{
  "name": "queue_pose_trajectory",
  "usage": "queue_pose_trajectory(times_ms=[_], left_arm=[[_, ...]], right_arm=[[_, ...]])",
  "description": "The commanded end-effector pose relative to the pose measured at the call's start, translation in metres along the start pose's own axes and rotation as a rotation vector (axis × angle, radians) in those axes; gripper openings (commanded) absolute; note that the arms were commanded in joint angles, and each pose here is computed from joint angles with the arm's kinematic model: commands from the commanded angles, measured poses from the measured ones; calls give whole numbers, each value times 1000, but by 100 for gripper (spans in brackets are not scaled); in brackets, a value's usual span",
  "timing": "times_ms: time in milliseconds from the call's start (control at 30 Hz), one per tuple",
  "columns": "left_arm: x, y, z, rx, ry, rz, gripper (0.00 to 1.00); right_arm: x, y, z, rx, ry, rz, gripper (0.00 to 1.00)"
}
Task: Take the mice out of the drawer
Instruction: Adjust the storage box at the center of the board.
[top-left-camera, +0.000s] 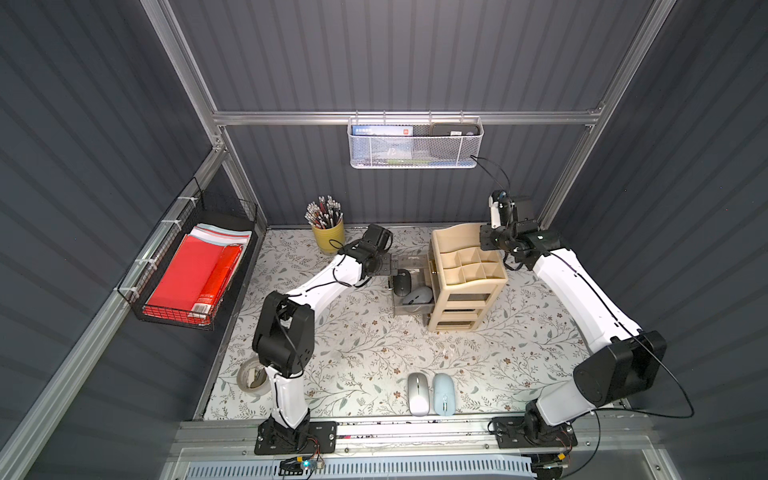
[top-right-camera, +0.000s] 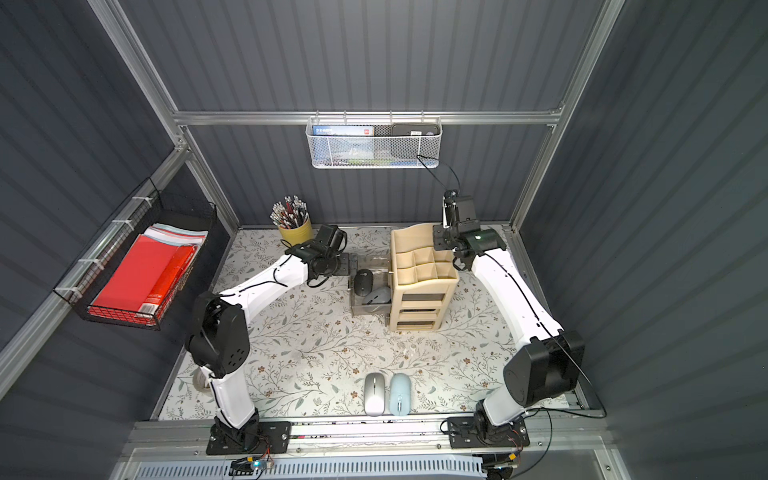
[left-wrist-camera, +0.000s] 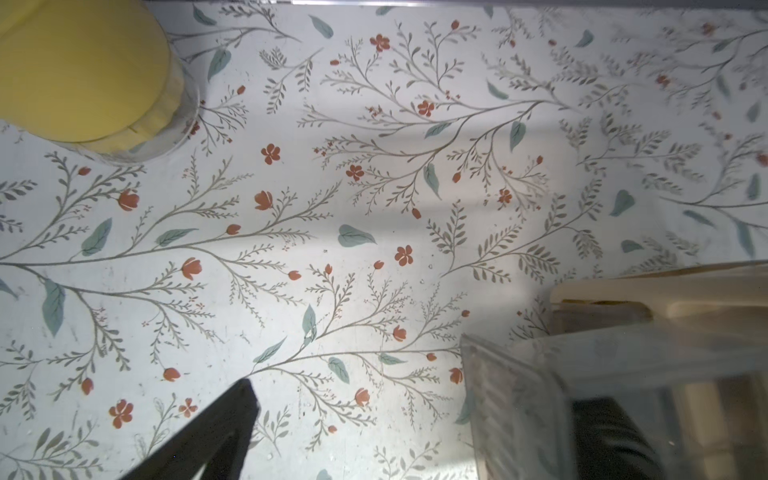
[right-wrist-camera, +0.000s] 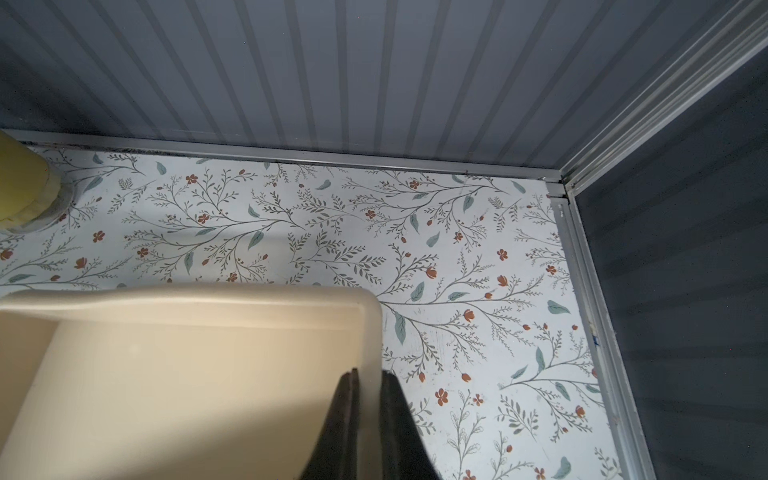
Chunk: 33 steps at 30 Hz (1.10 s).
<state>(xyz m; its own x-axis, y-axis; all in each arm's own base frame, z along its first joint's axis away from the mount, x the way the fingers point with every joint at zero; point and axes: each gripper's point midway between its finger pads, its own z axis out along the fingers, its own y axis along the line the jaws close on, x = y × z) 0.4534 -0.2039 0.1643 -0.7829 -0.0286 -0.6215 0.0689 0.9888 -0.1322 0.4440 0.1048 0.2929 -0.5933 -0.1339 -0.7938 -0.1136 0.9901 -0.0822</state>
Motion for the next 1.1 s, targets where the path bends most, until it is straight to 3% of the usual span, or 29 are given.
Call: queue_pose_trajectory(times_ms=[0, 267, 367, 533, 600, 700, 833, 933, 1067], left_arm=[[-41, 41, -49, -32, -125, -33, 99], [-37, 46, -58, 26, -136, -36, 99], [-31, 44, -52, 41, -116, -35, 99], [-22, 43, -45, 53, -95, -34, 99], [-20, 43, -43, 59, -94, -34, 99], [-17, 43, -39, 58, -85, -34, 99], [-18, 42, -36, 58, -80, -17, 99], [-17, 42, -33, 58, -76, -13, 99], [-13, 42, -19, 52, -64, 9, 99]], right_arm=[[-36, -36, -3, 152, -88, -156, 0], [-73, -21, -2, 169, -122, -373, 1], [-81, -19, 1, 190, -113, -397, 3], [-73, -22, 14, 214, -72, -408, 19], [-64, -24, 24, 229, -45, -408, 37], [-55, -31, 34, 263, -11, -388, 49], [-50, -41, 40, 279, 13, -344, 55], [-70, -61, 28, 380, -53, -271, 63], [-104, -98, 0, 531, -145, -170, 66]])
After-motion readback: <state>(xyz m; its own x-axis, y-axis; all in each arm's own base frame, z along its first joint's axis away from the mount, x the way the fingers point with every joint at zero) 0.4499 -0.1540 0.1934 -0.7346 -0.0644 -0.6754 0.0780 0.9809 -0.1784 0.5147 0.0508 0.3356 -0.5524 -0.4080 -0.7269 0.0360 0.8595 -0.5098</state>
